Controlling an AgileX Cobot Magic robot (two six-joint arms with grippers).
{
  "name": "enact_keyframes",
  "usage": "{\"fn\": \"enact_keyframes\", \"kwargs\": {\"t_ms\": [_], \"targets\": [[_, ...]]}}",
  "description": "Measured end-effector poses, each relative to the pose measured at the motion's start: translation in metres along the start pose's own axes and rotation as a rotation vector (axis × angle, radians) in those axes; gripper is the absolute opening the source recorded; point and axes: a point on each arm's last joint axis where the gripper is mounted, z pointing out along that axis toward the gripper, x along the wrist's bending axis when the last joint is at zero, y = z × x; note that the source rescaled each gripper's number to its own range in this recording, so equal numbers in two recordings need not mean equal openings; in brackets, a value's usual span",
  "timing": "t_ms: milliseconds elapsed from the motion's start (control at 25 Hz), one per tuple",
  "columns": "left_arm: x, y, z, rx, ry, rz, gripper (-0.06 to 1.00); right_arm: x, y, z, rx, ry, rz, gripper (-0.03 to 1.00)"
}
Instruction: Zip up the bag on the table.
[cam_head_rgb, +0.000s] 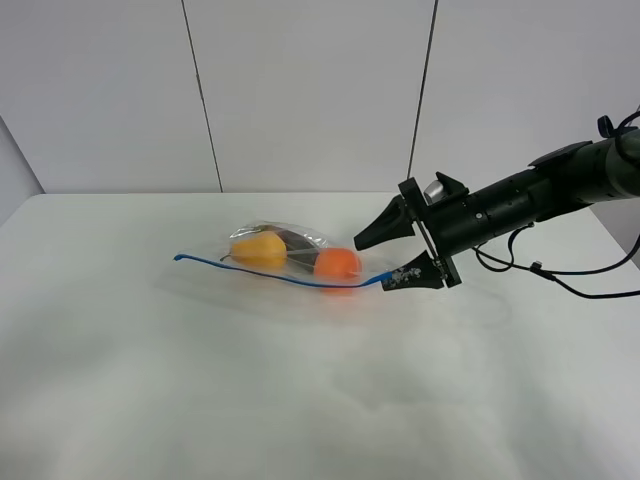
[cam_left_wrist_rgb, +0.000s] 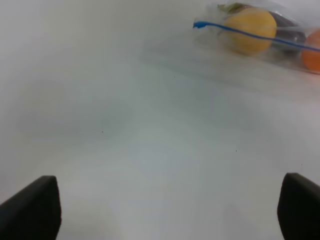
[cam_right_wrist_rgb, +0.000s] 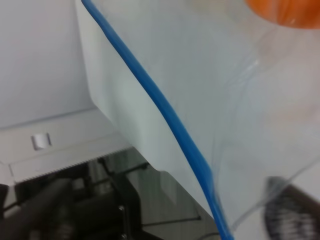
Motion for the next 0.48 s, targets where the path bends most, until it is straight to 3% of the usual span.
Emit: {"fn": "enact_keyframes", "kwargs": {"t_ms": [80,200,320,480], "targets": [[0.000,0.000,0.000,0.000,0.000,0.000,1.00,-0.002,-0.001,-0.001,0.025,-0.041,-0.019,0.92],[0.000,0.000,0.000,0.000,0.000,0.000,1.00,-0.003,0.004,-0.010,0.073,-0.188,-0.064,0.95],[0.000,0.000,0.000,0.000,0.000,0.000,1.00,0.001,0.017,-0.029,0.085,-0.416,-0.123,0.95],[0.000,0.000,0.000,0.000,0.000,0.000,1.00,0.016,0.039,-0.059,0.023,-0.698,-0.205,0.96]]}}
